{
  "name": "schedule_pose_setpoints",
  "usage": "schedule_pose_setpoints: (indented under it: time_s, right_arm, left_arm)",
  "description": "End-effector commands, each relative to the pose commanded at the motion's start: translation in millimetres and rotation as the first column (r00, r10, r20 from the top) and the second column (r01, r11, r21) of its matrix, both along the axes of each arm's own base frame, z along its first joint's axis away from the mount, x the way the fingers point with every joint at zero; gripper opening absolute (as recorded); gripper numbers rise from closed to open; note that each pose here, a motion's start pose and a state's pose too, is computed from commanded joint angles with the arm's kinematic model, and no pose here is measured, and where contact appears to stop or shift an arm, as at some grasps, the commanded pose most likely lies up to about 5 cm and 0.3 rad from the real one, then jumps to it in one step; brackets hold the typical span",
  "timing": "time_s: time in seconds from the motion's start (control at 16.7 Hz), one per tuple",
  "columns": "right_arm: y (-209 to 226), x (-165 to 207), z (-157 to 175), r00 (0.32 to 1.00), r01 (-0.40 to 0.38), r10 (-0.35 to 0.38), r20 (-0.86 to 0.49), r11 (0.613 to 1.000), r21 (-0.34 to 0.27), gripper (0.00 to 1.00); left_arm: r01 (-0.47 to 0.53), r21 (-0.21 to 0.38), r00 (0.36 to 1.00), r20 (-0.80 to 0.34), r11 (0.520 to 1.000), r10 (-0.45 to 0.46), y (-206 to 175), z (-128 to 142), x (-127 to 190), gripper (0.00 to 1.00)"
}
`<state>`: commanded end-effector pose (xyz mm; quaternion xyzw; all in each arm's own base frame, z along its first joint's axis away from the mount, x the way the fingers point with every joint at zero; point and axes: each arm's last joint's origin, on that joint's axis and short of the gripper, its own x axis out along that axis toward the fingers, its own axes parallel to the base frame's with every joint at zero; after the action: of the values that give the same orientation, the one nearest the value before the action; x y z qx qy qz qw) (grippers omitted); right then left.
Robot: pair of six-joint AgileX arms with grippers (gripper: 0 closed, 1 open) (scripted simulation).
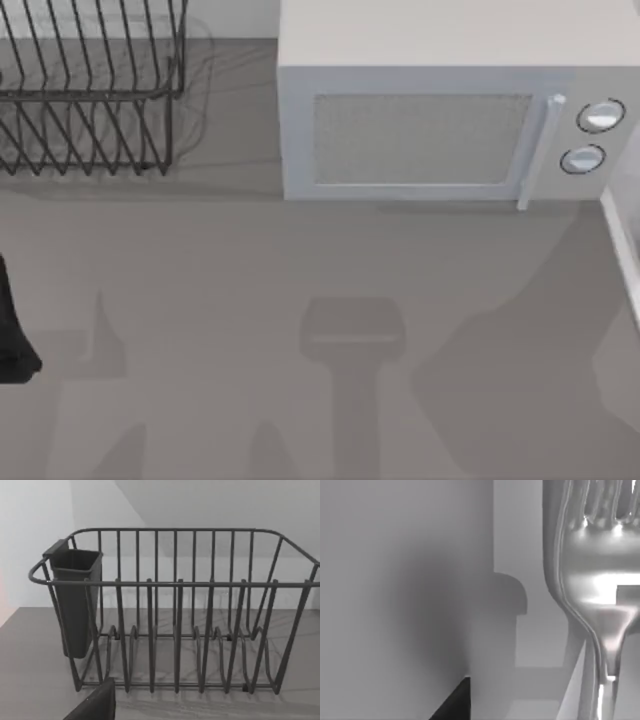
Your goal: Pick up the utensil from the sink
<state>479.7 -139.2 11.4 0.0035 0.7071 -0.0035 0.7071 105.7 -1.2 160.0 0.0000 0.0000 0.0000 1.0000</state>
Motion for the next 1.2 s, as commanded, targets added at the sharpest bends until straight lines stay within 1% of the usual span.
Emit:
schedule_pose_setpoints:
  time_s: [0.3, 0.36, 0.78, 0.84, 1.02, 1.2]
  right_arm:
    - [0.0, 0.0, 0.0, 1.000, 0.000, 0.000, 0.000, 1.000, 0.000, 0.02]
    - [0.0, 0.0, 0.0, 1.000, 0.000, 0.000, 0.000, 1.000, 0.000, 0.00]
    - [0.0, 0.0, 0.0, 1.000, 0.000, 0.000, 0.000, 1.000, 0.000, 0.00]
    - [0.8, 4.4, 23.3, 0.999, 0.007, -0.007, 0.044, 1.000, 0.000, 0.00]
    - [-0.3, 7.5, 34.1, 0.999, 0.007, -0.007, 0.046, 1.000, -0.001, 0.00]
    - [-2.0, 12.6, 68.4, 0.999, 0.007, -0.007, 0.044, 1.000, 0.000, 0.00]
  left_arm:
    - [0.000, 0.000, 1.000, 0.000, 1.000, 0.000, 0.0, 0.0, 0.0, 1.00]
    - [0.000, 0.000, 1.000, 0.000, 1.000, 0.000, 0.0, 0.0, 0.0, 1.00]
    - [0.000, 0.000, 1.000, 0.000, 1.000, 0.000, 0.0, 0.0, 0.0, 1.00]
    - [0.000, 0.000, 1.000, 0.000, 1.000, 0.000, 0.0, 0.0, 0.0, 1.00]
    - [0.000, 0.000, 1.000, 0.000, 1.000, 0.000, 0.0, 0.0, 0.0, 1.00]
    - [0.000, 0.000, 1.000, 0.000, 1.000, 0.000, 0.0, 0.0, 0.0, 1.00]
